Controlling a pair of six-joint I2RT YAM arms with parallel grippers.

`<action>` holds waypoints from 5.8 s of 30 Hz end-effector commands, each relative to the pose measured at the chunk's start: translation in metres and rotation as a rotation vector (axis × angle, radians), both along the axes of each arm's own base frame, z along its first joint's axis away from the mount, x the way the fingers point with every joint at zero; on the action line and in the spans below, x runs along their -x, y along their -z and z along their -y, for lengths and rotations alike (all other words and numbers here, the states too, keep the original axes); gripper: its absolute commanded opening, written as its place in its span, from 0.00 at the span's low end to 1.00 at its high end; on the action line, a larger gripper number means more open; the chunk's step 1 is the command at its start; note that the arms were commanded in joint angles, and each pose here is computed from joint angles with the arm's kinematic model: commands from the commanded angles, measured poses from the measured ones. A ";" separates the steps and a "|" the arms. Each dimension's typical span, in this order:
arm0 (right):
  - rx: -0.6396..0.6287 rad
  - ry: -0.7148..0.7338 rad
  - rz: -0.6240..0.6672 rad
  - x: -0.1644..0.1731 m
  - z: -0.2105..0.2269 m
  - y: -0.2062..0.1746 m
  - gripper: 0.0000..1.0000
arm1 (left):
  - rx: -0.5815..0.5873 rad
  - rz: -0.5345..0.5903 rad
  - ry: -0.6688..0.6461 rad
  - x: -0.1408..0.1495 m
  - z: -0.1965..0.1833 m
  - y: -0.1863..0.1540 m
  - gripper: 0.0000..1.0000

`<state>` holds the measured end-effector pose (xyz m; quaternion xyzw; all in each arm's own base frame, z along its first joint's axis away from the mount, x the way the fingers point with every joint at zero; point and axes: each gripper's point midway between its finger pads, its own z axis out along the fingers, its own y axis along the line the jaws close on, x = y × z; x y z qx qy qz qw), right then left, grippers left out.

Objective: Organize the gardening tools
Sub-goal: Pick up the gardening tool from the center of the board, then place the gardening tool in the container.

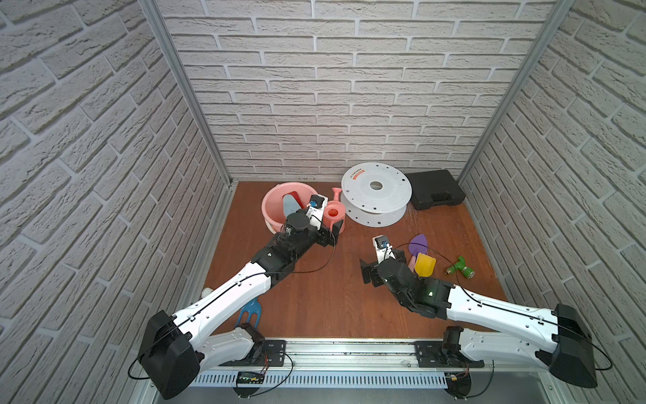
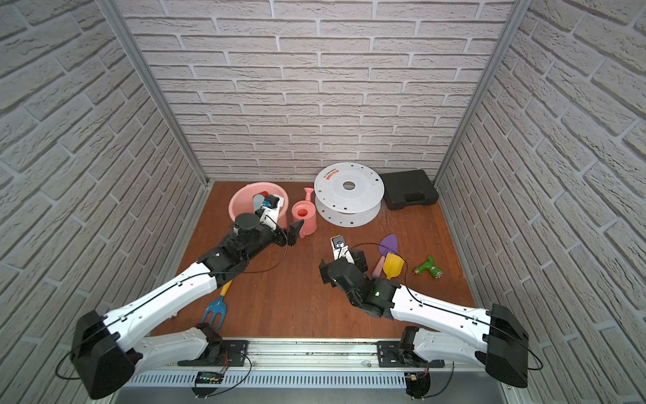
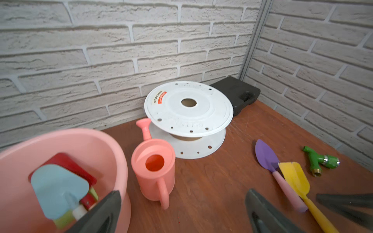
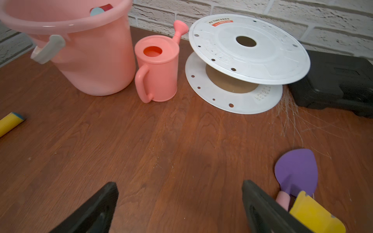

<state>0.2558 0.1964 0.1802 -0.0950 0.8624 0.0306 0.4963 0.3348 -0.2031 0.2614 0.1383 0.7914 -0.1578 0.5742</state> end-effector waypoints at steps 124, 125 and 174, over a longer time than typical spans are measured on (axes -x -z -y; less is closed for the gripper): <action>-0.179 -0.364 0.085 0.031 -0.056 -0.023 1.00 | 0.006 0.101 -0.144 -0.013 -0.037 -0.075 0.00; -0.186 -0.371 0.083 0.032 -0.056 -0.024 1.00 | -0.008 0.112 -0.134 -0.015 -0.039 -0.082 0.00; -0.128 -0.353 0.001 0.025 -0.069 0.002 1.00 | 0.136 -0.023 -0.054 -0.129 -0.120 -0.063 0.98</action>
